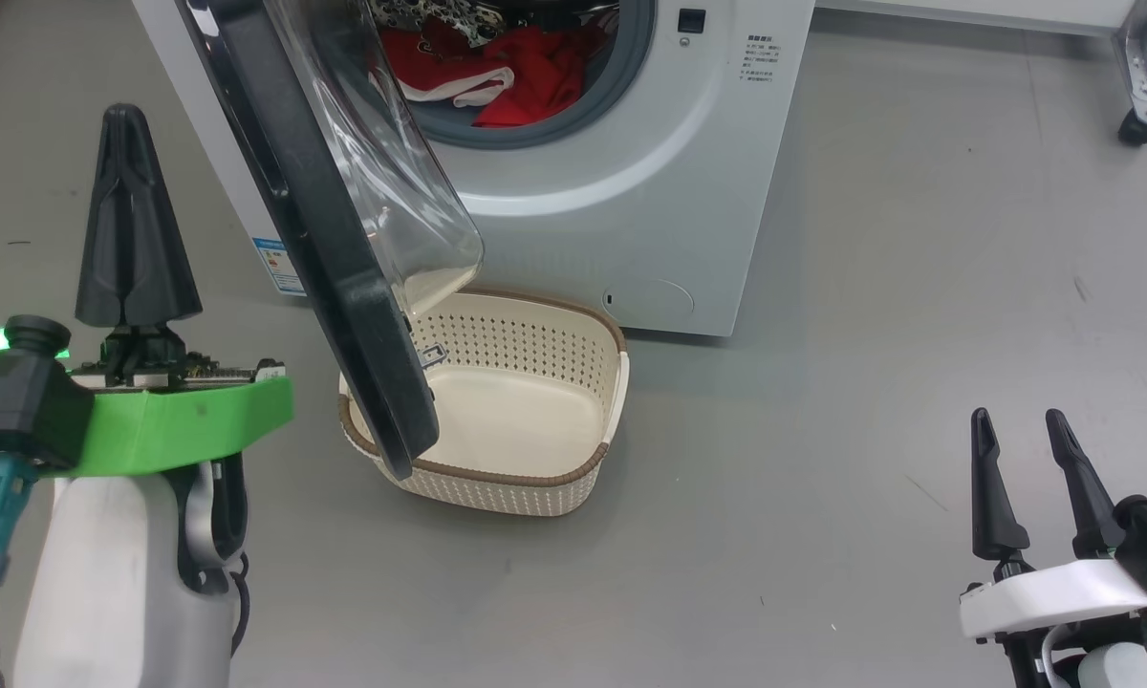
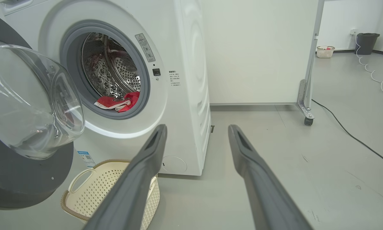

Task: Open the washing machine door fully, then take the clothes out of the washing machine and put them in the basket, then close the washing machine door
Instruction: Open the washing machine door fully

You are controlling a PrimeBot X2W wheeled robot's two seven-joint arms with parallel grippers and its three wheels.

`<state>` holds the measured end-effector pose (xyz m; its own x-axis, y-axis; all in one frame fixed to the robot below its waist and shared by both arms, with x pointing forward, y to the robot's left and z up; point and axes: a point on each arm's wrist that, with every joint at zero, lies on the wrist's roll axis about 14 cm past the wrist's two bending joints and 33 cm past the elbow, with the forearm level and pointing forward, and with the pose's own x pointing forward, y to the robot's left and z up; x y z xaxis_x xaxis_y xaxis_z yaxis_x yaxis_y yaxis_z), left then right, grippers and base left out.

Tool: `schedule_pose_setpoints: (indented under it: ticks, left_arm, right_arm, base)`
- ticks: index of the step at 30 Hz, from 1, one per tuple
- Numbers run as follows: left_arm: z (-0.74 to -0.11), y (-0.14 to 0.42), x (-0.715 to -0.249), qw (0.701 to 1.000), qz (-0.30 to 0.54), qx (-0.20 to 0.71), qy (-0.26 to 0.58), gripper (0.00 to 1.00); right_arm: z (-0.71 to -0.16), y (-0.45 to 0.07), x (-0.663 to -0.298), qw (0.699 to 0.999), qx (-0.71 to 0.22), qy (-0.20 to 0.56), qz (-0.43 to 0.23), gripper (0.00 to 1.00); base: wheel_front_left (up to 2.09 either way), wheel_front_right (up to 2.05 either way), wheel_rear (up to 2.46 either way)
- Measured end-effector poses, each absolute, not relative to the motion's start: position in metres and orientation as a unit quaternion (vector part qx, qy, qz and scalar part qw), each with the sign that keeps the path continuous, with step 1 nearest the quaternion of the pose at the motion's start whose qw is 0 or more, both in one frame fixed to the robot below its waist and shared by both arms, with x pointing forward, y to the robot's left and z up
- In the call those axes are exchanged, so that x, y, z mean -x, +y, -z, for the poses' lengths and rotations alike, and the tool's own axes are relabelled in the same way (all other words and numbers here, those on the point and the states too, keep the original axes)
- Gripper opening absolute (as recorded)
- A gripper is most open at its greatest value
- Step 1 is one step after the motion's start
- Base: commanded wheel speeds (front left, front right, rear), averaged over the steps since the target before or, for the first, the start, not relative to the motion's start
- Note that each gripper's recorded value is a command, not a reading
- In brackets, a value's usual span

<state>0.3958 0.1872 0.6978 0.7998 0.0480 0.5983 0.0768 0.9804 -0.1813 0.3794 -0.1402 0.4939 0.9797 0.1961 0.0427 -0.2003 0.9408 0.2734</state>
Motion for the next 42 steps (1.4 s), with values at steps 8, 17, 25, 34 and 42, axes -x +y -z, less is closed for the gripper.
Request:
schedule_pose_setpoints:
  ticks: [8, 17, 25, 34, 42]
  left_arm:
    - [-0.724, 0.164, -0.393, 0.932, 0.049, 0.085, -0.35, 0.0]
    - [-0.708, 0.134, -0.4, 0.939, 0.097, 0.081, -0.32, 0.0]
    - [-0.662, 0.11, -0.413, 0.961, 0.127, 0.081, -0.233, 0.0]
    - [-0.589, 0.081, -0.419, 0.977, 0.163, 0.094, -0.099, 0.0]
    - [-0.551, 0.074, -0.421, 0.98, 0.166, 0.101, -0.036, 0.0]
  right_arm:
    - [-0.495, -0.137, -0.375, 0.984, -0.147, -0.009, -0.101, 1.0]
    - [-0.497, -0.141, -0.37, 0.985, -0.145, -0.013, -0.097, 1.0]
    - [-0.496, -0.146, -0.368, 0.985, -0.145, -0.014, -0.088, 1.0]
    - [-0.493, -0.155, -0.365, 0.986, -0.148, -0.011, -0.072, 1.0]
    - [-0.49, -0.162, -0.363, 0.987, -0.148, -0.009, -0.059, 1.0]
  base:
    - [0.0, 0.0, 0.0]
    - [0.0, 0.0, 0.0]
    - [0.0, 0.0, 0.0]
    - [0.0, 0.0, 0.0]
    - [0.0, 0.0, 0.0]
